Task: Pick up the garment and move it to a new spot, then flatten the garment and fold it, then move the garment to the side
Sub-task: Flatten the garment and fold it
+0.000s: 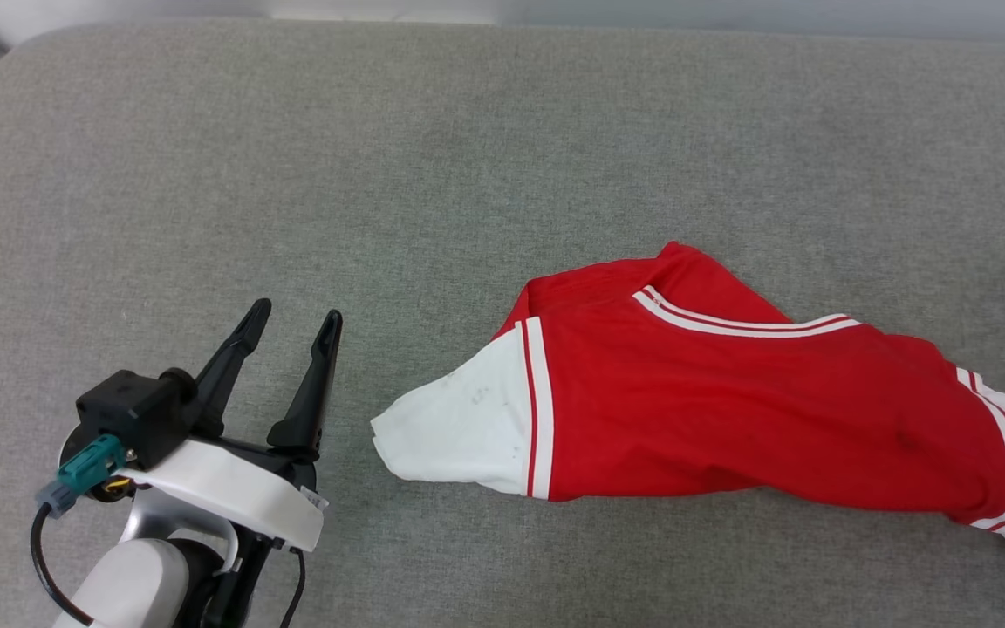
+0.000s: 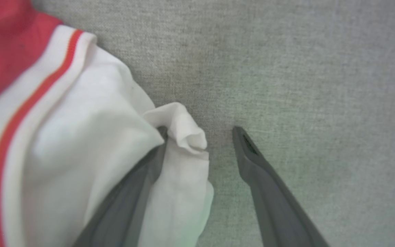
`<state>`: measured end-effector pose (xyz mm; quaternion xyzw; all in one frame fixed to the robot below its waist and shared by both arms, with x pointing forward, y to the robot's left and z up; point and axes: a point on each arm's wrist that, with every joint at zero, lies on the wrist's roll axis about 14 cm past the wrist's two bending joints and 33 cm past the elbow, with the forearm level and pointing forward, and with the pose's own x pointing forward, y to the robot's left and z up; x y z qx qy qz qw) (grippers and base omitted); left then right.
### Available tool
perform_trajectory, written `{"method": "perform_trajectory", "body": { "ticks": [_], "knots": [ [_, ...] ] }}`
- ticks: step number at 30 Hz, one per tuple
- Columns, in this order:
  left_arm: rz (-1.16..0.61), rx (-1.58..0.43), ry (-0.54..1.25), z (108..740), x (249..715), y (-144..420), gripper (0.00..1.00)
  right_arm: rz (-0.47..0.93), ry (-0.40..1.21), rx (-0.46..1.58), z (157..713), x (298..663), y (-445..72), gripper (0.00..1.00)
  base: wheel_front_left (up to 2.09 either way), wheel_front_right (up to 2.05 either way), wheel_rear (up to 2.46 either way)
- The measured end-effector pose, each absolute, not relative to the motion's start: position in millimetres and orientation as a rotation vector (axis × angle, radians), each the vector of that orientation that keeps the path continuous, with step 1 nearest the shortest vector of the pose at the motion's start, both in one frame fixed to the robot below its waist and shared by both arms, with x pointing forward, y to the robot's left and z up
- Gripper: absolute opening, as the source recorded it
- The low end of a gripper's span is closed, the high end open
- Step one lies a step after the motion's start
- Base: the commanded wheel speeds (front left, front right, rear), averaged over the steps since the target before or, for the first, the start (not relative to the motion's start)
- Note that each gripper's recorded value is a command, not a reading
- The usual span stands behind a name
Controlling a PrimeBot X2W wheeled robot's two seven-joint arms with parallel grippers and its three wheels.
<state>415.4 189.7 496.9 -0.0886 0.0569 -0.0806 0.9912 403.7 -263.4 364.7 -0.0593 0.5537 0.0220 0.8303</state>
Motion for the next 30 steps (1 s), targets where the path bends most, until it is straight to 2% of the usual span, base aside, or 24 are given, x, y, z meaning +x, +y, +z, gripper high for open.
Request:
{"method": "perform_trajectory", "body": {
  "ticks": [6, 7, 8, 14, 21, 30],
  "knots": [
    [-0.146, -0.173, 0.130, 491.5, 415.8, 195.0, 1.00, 0.072, 1.237, -0.130, 347.3, 398.2, -259.1, 1.00, 0.00, 0.00, 0.00],
    [-0.143, -0.172, 0.132, 490.7, 415.7, 195.9, 1.00, 0.072, 1.241, -0.128, 345.7, 397.7, -259.3, 0.19, 0.00, 0.00, 0.00],
    [-0.142, -0.170, 0.133, 490.3, 415.6, 196.5, 1.00, 0.073, 1.240, -0.128, 344.9, 397.5, -259.3, 0.00, 0.00, 0.00, 0.00],
    [-0.143, -0.173, 0.125, 494.2, 413.6, 196.3, 1.00, 0.070, 1.194, -0.084, 347.5, 392.2, -259.0, 0.00, 0.00, 0.00, 0.00],
    [-0.160, -0.183, 0.142, 499.7, 409.4, 191.7, 1.00, -0.019, 1.083, -0.066, 372.0, 384.8, -286.0, 0.00, 0.00, 0.00, 0.00],
    [-0.299, -0.136, 0.504, 453.6, 391.2, 163.8, 1.00, -0.057, 0.920, -0.069, 413.8, 388.0, -294.5, 0.00, 0.00, 0.00, 0.00]
  ]
}}
